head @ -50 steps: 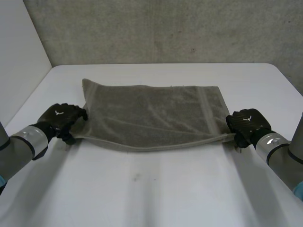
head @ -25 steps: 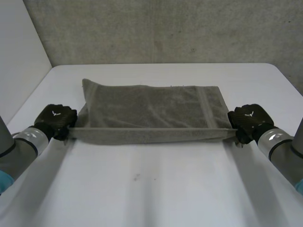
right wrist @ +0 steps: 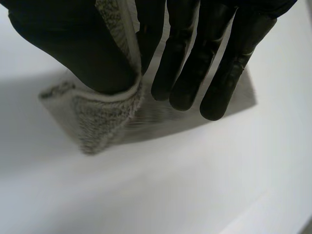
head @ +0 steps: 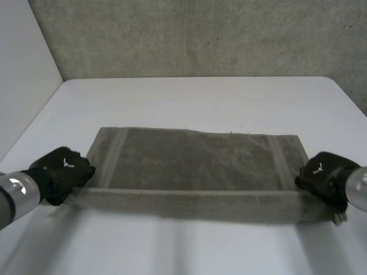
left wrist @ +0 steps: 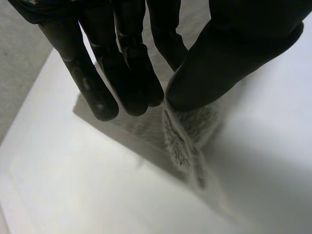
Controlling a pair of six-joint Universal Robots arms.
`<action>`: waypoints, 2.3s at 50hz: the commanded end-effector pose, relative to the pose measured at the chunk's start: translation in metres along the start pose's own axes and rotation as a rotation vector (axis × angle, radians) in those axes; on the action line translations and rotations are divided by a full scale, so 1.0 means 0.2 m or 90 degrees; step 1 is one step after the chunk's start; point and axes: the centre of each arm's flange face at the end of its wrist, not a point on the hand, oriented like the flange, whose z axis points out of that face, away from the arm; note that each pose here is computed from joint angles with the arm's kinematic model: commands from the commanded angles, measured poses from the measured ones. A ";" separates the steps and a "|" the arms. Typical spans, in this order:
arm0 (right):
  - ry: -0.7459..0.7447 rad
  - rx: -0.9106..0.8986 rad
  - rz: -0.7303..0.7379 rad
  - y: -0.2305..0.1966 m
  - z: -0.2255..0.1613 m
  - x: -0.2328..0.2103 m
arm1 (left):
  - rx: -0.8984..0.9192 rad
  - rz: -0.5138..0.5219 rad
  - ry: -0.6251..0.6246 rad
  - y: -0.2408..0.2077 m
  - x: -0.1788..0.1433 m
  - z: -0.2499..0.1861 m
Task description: Fold the laundry
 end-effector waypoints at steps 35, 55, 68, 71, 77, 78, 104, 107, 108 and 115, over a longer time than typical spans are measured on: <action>0.396 0.159 0.010 -0.19 0.91 0.24 | 0.240 0.023 -0.271 -0.07 -0.22 1.15; 0.308 0.304 0.247 -0.34 0.21 0.43 | 0.319 -0.073 -0.297 -0.36 -0.32 0.45; 0.106 0.145 0.401 0.02 0.23 0.25 | 0.283 -0.317 -0.221 -0.15 -0.14 0.29; 0.112 0.145 0.412 0.10 0.28 0.23 | 0.282 -0.328 -0.229 -0.13 -0.15 0.30; 0.126 0.156 0.410 0.20 0.45 0.17 | 0.288 -0.332 -0.255 -0.11 -0.21 0.31; 0.126 0.156 0.410 0.20 0.45 0.17 | 0.288 -0.332 -0.255 -0.11 -0.21 0.31; 0.165 0.098 0.417 0.41 0.60 0.26 | 0.280 -0.333 -0.249 -0.08 -0.18 0.31; 0.219 0.077 0.409 0.50 0.58 0.38 | 0.280 -0.334 -0.250 -0.08 -0.18 0.31; 0.219 0.077 0.409 0.51 0.58 0.38 | 0.280 -0.334 -0.250 -0.08 -0.18 0.31; 0.384 -0.011 0.337 0.72 0.43 0.70 | 0.282 -0.333 -0.248 -0.09 -0.17 0.31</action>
